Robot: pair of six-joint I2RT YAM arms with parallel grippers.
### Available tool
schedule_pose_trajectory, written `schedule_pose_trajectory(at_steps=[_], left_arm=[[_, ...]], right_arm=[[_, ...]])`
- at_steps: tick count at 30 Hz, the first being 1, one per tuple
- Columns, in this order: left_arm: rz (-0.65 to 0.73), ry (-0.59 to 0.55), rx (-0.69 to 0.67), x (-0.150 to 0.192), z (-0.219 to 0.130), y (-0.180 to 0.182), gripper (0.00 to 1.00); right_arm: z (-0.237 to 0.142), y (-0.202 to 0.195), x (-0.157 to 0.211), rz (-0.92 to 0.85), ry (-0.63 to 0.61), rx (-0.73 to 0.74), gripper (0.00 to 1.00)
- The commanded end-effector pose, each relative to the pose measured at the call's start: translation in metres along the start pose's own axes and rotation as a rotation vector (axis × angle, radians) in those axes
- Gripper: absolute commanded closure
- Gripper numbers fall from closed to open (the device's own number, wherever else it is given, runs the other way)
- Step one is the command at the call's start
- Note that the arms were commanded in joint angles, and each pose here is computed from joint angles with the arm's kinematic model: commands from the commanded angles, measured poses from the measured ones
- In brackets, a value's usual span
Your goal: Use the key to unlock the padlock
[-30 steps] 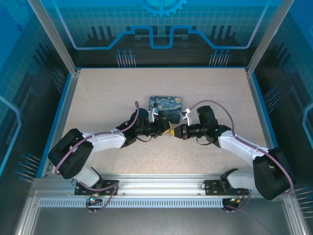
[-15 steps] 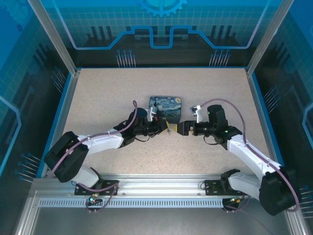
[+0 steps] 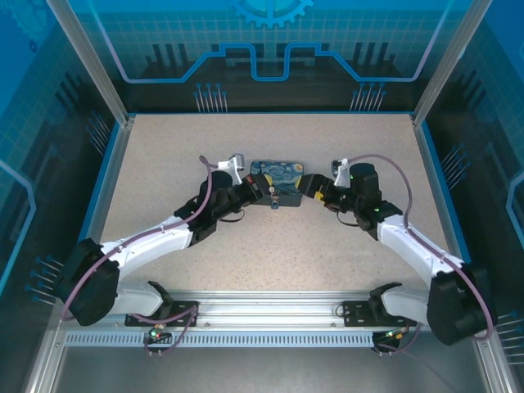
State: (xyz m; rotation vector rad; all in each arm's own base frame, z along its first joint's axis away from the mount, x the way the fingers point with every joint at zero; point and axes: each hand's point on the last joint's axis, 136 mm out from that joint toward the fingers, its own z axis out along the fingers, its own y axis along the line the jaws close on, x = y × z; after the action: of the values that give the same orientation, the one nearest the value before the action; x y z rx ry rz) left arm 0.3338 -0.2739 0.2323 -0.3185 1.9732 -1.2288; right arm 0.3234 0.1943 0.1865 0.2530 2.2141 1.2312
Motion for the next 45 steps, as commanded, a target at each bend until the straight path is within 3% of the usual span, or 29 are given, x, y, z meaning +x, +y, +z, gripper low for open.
schedule_pose_trajectory(at_steps=[1,13,22,27,37,45], left_arm=[[-0.043,-0.176,0.027,-0.038,-0.002,-0.013,1.0],[-0.123,-0.386,0.078,-0.061,-0.005,-0.017,1.0],[-0.172,-0.444,0.068,-0.066,-0.01,-0.014,1.0],[-0.173,-0.444,0.061,-0.066,-0.009,-0.012,1.0],[-0.184,-0.431,0.064,-0.062,-0.002,-0.011,1.0],[-0.18,-0.433,0.065,-0.062,0.0,-0.014,1.0]], right_arm=[[0.008,0.048,-0.031,0.075,-0.098,-0.208,0.01],[0.039,0.107,-0.034,0.099,-0.137,-0.412,0.36],[0.059,0.131,-0.017,0.104,-0.093,-0.485,0.49],[0.062,0.131,-0.008,0.104,-0.074,-0.485,0.51],[0.061,0.128,-0.002,0.098,-0.055,-0.496,0.69],[0.064,0.127,0.0,0.103,-0.041,-0.502,0.76]])
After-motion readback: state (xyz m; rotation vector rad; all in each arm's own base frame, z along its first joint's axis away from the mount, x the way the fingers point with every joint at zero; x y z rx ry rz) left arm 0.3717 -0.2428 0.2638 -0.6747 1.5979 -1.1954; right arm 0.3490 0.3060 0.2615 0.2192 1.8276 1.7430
